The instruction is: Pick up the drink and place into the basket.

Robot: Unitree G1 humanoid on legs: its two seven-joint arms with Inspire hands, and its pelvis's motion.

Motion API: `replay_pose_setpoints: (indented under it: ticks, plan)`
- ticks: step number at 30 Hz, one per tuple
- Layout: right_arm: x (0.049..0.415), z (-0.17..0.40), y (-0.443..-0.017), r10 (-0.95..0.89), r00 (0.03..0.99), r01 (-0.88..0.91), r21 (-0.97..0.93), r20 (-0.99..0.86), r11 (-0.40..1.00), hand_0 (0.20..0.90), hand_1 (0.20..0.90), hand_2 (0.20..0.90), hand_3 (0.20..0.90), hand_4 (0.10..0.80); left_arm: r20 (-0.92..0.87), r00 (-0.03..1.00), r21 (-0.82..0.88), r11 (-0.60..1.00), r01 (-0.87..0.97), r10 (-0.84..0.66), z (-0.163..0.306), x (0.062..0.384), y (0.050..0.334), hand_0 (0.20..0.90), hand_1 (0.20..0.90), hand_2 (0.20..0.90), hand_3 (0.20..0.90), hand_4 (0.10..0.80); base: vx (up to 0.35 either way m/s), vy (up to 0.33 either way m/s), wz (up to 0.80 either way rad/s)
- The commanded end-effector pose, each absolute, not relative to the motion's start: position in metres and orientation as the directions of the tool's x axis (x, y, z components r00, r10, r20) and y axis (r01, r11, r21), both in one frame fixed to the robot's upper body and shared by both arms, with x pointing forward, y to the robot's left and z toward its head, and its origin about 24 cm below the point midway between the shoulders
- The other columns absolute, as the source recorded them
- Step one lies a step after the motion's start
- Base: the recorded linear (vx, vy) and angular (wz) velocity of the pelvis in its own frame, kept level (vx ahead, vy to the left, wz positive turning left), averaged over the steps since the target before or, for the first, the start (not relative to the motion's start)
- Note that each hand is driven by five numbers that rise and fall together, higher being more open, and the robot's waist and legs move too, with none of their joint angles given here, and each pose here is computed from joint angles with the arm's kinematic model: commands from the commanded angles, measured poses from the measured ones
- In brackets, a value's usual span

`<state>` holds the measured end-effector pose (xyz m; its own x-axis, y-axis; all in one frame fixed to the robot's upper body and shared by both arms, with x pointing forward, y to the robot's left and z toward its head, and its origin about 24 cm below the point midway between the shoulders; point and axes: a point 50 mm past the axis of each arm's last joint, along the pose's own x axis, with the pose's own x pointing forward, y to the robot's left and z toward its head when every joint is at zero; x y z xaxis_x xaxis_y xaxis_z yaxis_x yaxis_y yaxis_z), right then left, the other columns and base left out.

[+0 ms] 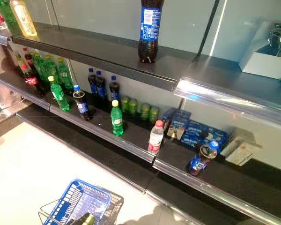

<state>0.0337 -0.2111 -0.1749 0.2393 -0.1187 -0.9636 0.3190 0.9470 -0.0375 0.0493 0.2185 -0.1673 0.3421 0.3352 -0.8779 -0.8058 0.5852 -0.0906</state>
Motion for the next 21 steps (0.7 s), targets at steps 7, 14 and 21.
replay_pose_setpoints:
  ticks: [7, 14, 21]
  plan:
    - [0.036, -0.172, -0.228, -0.185, 0.192, 0.277, -0.127, -0.964, 0.952, 0.900, 0.900, 0.900, 0.900, 0.800, -0.745, 0.573, -0.218, 0.687, -0.693, 0.341, -0.152, 0.106, 0.217, 0.300, 0.300, 0.300, 0.200, 0.100, 0.000, 0.000, 0.00]
    - [0.034, -0.173, -0.227, -0.187, 0.177, 0.261, -0.137, -0.966, 0.956, 0.900, 0.900, 0.900, 0.900, 0.800, -0.746, 0.571, -0.218, 0.684, -0.696, 0.344, -0.152, 0.105, 0.216, 0.300, 0.300, 0.300, 0.200, 0.100, 0.000, 0.000, 0.00]
    - [0.050, -0.169, -0.232, -0.274, 0.267, 0.186, -0.230, -0.924, 0.955, 0.900, 0.900, 0.900, 0.900, 0.800, -0.748, 0.564, -0.209, 0.684, -0.699, 0.349, -0.152, 0.105, 0.218, 0.300, 0.300, 0.300, 0.200, 0.100, 0.000, 0.000, 0.00]
